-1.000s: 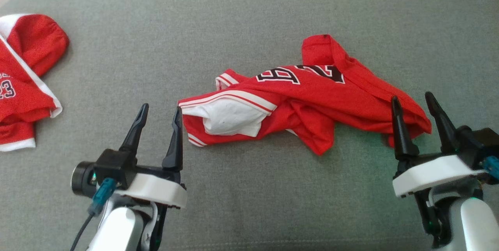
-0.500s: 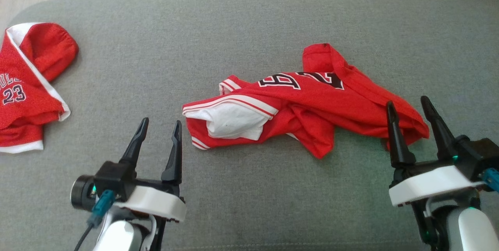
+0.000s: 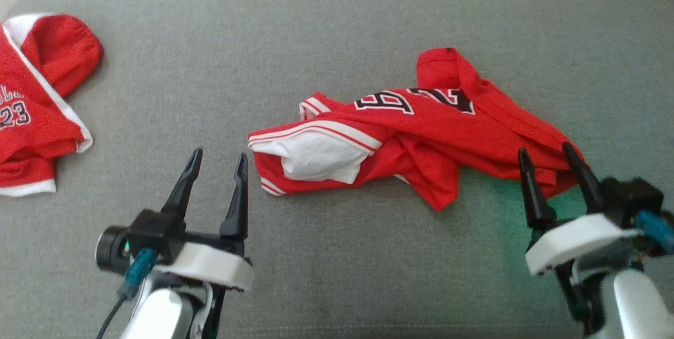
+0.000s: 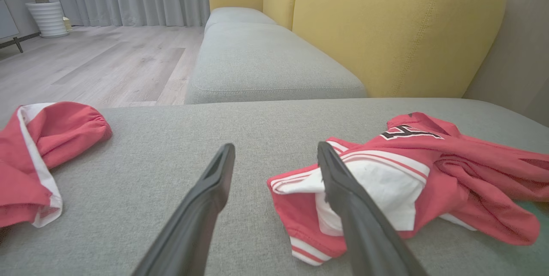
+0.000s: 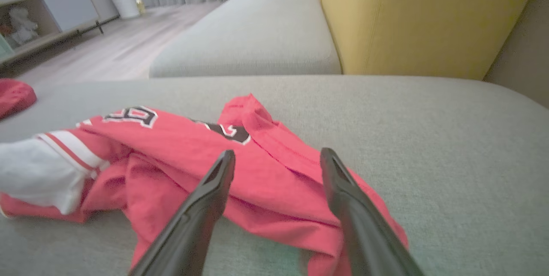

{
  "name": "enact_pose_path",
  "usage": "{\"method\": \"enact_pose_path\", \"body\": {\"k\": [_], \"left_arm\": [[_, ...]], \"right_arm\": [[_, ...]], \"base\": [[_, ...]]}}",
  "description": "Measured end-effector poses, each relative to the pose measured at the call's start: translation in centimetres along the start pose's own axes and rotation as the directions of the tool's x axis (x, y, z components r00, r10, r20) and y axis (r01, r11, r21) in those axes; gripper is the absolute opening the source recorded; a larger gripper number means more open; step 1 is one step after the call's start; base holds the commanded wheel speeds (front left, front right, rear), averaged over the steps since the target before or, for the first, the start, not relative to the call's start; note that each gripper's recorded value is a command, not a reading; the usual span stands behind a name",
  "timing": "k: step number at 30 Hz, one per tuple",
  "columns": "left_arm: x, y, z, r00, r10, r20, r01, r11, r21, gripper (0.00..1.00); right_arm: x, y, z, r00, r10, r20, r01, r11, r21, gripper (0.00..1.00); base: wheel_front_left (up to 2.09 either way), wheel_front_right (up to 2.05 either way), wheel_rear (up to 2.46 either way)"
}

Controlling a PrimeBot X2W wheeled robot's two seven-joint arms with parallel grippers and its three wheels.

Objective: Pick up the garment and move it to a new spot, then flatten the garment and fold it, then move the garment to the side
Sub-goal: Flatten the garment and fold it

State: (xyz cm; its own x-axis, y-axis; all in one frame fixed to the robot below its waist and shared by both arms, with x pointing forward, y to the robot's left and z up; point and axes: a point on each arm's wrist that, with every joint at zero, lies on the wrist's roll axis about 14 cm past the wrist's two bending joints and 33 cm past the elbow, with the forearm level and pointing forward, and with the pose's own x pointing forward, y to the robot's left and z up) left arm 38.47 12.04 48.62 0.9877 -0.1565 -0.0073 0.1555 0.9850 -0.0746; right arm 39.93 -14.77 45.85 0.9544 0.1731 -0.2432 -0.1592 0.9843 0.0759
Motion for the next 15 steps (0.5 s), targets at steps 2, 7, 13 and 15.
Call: {"method": "enact_pose_path", "body": {"k": [2, 7, 13, 15], "left_arm": [[0.5, 0.0, 0.0, 1.0, -0.002, 0.002, 0.002, 1.0, 0.0, 1.0], [1.6, -0.3, -0.4, 1.0, -0.013, -0.002, 0.013, 1.0, -0.012, 1.0], [2.2, 0.3, -1.5, 1.0, -0.001, -0.024, 0.0, 1.0, -0.014, 1.0], [2.3, 0.3, -1.7, 1.0, 0.003, -0.031, -0.003, 1.0, -0.018, 1.0]], "right_arm": [[1.1, -0.6, -1.2, 0.999, 0.001, -0.047, -0.002, 1.0, -0.02, 1.0], [4.3, -1.5, -2.7, 0.992, 0.014, -0.126, -0.027, 0.995, -0.095, 1.0], [5.7, -2.1, -5.9, 0.964, 0.016, -0.267, -0.061, 0.985, -0.161, 0.56], [5.9, -2.3, -6.3, 0.959, 0.014, -0.284, -0.063, 0.984, -0.165, 0.0]], "base": [[0.0, 0.0, 0.0], [0.0, 0.0, 0.0], [0.0, 0.0, 0.0], [0.0, 0.0, 0.0]]}}
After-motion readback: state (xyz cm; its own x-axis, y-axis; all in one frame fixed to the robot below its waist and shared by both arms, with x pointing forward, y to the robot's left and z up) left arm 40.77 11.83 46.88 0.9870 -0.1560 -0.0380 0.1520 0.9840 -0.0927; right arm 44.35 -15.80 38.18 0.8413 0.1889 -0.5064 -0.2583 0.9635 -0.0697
